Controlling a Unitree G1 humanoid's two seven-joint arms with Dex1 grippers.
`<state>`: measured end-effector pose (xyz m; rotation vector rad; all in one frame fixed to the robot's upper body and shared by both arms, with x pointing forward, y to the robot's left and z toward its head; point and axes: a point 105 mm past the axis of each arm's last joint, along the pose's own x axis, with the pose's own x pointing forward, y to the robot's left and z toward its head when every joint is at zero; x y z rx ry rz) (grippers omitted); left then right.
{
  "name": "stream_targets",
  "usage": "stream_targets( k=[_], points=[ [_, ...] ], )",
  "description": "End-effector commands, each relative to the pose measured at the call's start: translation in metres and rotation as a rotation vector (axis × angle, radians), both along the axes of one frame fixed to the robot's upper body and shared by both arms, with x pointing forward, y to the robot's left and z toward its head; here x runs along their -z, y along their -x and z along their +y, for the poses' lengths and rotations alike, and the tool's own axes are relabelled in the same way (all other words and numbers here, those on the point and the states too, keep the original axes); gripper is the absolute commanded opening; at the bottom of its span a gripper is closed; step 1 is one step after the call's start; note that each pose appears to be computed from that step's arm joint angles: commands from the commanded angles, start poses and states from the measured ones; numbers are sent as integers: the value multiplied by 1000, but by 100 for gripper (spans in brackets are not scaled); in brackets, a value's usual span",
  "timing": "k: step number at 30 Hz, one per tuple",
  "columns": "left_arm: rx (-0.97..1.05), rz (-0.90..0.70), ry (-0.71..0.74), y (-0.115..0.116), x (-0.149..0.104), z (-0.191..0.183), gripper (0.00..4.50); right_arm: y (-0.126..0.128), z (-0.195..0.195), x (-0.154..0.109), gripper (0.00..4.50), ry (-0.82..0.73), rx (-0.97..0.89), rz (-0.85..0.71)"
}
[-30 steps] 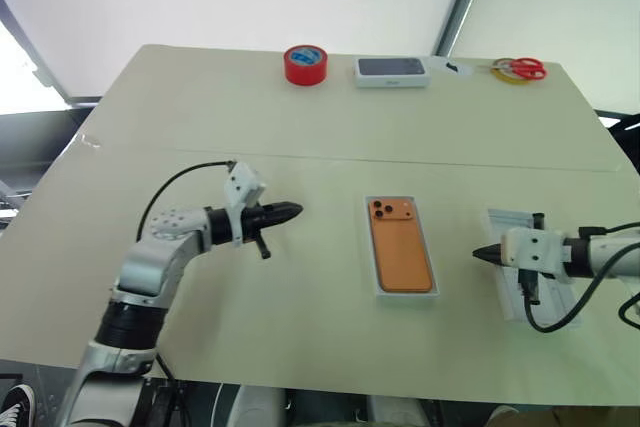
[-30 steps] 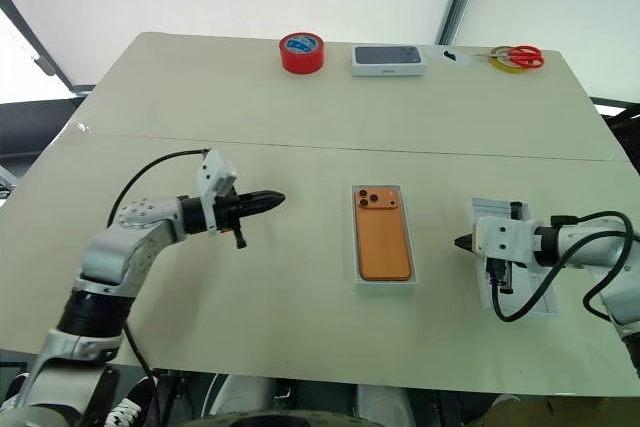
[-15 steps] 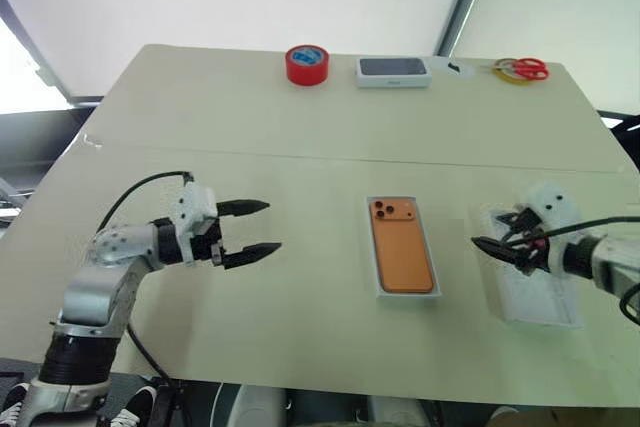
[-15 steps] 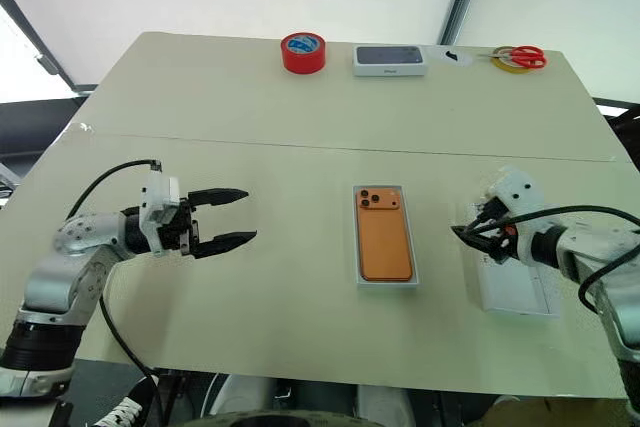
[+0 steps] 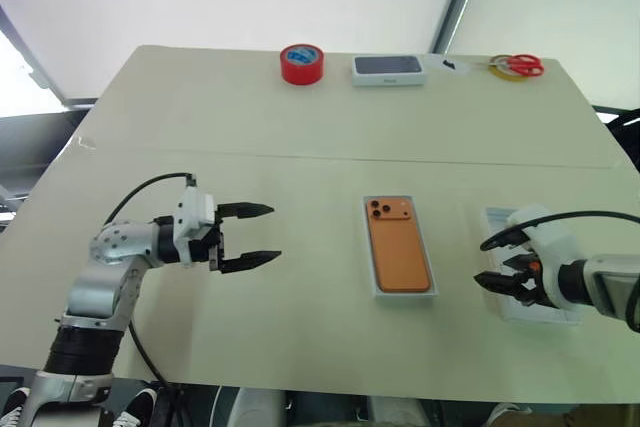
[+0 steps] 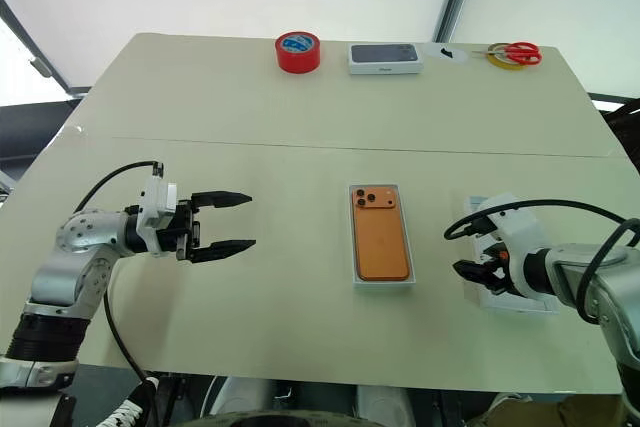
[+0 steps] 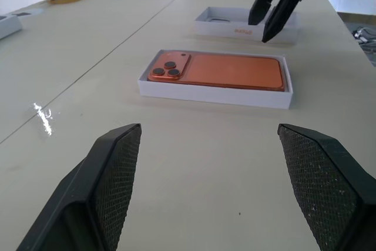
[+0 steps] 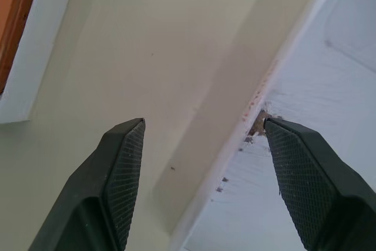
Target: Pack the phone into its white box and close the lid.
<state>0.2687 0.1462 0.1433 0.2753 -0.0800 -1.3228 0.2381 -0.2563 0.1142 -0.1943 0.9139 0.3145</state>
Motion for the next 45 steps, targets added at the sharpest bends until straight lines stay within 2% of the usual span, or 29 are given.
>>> stream_targets(
  k=[1, 10, 13, 18, 27, 33, 37, 39, 42, 45],
  points=[
    [18, -41, 16, 4, -9, -6, 390, -14, -1, -3, 337, -35, 44, -2],
    [-13, -41, 21, 9, -8, -7, 390, -20, 2, 10, 337, -50, 92, 63],
    [-25, -41, 23, 10, -8, -7, 390, -20, 1, 13, 261, -25, 107, 71],
    [-37, -32, 31, 10, -9, -8, 390, -24, 0, 11, 4, 11, 129, 47],
    [-39, -55, 34, 4, -12, -12, 390, -38, -2, -2, 4, 86, 156, -34],
    [-52, -62, 30, 1, -11, -12, 390, -40, 6, 3, 4, 25, 168, -39],
    [-64, -56, 33, -3, -11, -12, 390, -49, 7, -6, 4, 4, 186, -78],
    [-73, -56, 35, -6, -12, -11, 390, -60, 15, -20, 4, -15, 153, -147],
    [-34, 38, 51, -3, -10, -11, 302, -87, 27, -51, 0, -59, 115, -324],
    [-80, 13, 60, -8, -11, -10, 149, -103, 47, -75, 0, -136, 35, -471]
  ],
)
